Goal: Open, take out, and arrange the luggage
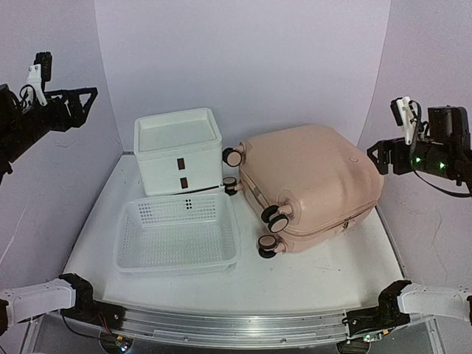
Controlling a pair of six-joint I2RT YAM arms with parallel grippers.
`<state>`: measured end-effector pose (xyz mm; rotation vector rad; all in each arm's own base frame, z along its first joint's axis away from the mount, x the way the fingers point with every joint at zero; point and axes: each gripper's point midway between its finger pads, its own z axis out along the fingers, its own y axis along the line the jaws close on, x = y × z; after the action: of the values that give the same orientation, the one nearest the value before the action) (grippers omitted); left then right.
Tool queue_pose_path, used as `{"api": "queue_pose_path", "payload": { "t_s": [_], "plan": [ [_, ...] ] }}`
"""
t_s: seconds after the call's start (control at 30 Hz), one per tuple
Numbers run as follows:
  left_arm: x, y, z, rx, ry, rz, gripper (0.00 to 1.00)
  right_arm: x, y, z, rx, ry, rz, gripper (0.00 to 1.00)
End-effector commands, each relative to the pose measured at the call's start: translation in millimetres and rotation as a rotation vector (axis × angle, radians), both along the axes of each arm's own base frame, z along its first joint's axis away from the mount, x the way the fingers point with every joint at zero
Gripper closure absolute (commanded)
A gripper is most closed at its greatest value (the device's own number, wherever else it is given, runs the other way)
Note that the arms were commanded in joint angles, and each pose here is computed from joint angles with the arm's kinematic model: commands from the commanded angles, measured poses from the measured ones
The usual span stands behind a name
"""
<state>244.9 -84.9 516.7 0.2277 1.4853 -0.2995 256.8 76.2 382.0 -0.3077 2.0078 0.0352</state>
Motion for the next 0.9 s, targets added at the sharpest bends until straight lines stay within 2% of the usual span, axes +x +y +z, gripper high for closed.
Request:
{"api": "queue_pose_path", "payload": {
  "t_s": [0.0,0.4,0.87],
  "plan": [
    [6.9,5.4,-24.4,-0.061,0.084,0.027,0.01,-2.8,-16.1,-25.2,0.019,0.077,-0.111,0.02],
    [40.2,-19.6,-109.1,-0.172,0.404,-0.061,0.01,-10.9,-37.8,-91.6,-0.014,0.272,-0.267,0.02],
    [54.7,-101.1,-230.6,-0.334,0.916,-0.296,0.01,-11.8,-53.5,-125.6,-0.032,0.384,-0.426,0.02]
  ]
}}
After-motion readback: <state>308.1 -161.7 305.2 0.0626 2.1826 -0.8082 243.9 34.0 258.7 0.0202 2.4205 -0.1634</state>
